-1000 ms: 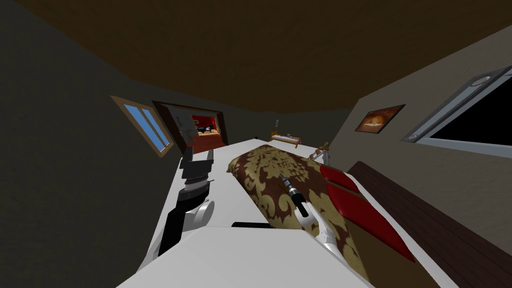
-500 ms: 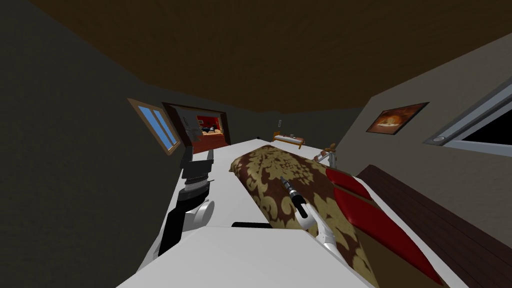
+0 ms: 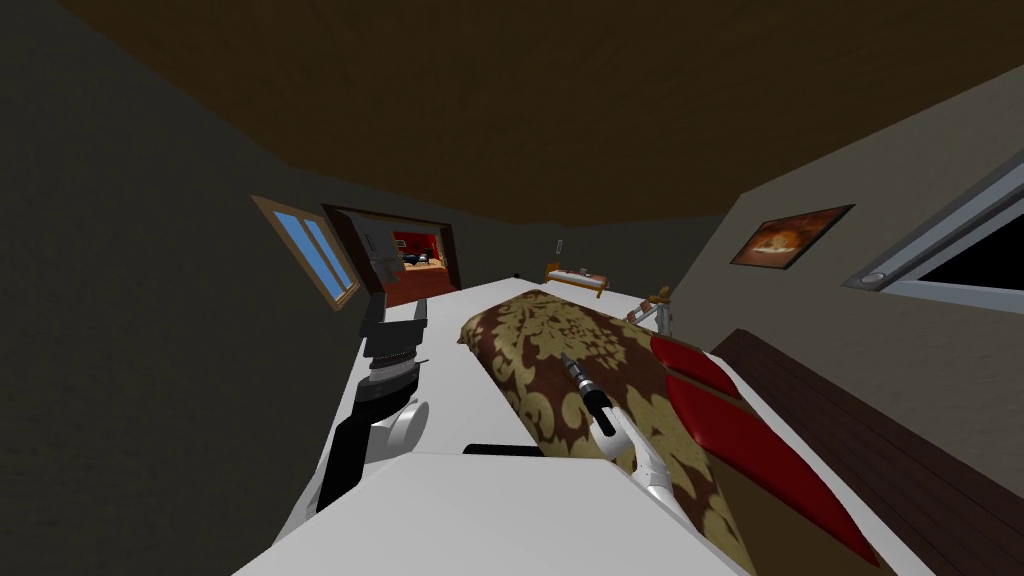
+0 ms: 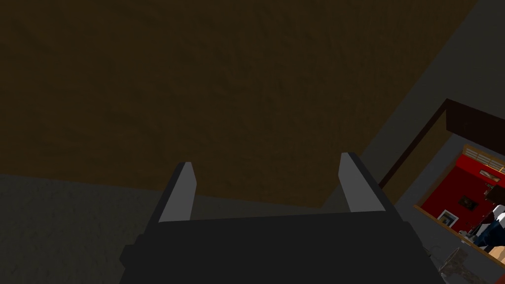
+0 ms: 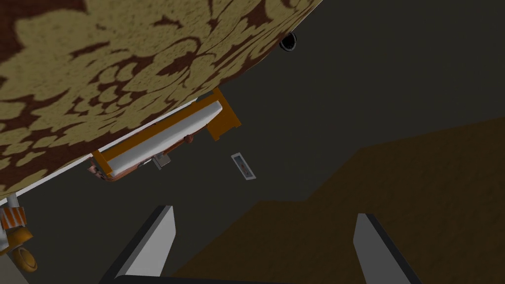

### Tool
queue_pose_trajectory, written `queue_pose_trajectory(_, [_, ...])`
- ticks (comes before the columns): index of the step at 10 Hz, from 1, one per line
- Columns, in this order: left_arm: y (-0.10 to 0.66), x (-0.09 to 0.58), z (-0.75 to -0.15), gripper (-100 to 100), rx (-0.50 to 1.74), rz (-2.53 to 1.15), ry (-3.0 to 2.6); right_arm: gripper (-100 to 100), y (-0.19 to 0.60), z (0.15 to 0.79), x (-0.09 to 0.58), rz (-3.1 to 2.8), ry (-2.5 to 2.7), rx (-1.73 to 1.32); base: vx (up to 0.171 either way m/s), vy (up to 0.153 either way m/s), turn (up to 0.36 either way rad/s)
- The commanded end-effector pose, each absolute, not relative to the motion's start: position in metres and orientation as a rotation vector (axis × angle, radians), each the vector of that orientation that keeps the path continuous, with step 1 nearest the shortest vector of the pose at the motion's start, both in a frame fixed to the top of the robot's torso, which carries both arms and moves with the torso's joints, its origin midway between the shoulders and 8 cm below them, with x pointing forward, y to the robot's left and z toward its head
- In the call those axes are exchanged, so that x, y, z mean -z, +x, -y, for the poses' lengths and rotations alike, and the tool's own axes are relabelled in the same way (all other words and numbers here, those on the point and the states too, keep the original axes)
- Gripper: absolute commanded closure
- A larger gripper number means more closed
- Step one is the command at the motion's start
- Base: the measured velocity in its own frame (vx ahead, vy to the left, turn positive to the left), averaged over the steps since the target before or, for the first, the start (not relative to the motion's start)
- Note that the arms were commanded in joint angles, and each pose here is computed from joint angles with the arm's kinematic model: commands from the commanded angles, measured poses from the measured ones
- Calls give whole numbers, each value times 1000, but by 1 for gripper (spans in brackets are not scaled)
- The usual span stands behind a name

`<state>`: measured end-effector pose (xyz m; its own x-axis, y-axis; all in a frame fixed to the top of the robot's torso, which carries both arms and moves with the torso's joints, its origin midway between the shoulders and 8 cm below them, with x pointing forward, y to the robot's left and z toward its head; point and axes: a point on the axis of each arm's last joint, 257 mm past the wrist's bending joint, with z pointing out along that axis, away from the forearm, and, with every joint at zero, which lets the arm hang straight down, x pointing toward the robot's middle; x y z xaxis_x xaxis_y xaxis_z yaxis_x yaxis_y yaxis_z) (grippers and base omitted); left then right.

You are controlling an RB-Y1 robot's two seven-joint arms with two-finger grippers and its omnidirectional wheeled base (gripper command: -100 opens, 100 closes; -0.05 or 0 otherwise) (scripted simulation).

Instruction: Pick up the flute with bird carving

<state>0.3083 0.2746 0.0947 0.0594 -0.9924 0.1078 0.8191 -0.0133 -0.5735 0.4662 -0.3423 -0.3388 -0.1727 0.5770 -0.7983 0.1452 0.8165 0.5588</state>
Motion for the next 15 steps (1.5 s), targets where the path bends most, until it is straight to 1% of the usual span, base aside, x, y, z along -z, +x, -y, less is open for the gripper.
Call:
queue_pose_trajectory(1, [308, -95, -275, 0, 1491, -381, -573, -100, 459, 349, 358, -1780, 557, -364, 5, 11, 30])
queue_pose_trajectory(6, [308, -95, -275, 0, 1491, -381, -573, -100, 431, 373, 415, -1942, 516, -177, 8, 17, 47])
queue_pose_trajectory(10, [308, -95, -275, 0, 1491, -381, -573, -100, 387, 401, 473, -2116, 440, 42, 10, 23, 65])
queue_pose_trajectory(13, [308, -95, -275, 0, 1491, -381, -573, -100, 373, 410, 487, -2162, 414, 104, 6, 13, 37])
queue_pose_trajectory(15, [308, -95, -275, 0, 1491, -381, -573, -100, 343, 428, 514, -2254, 353, 230, 13, 29, 82])
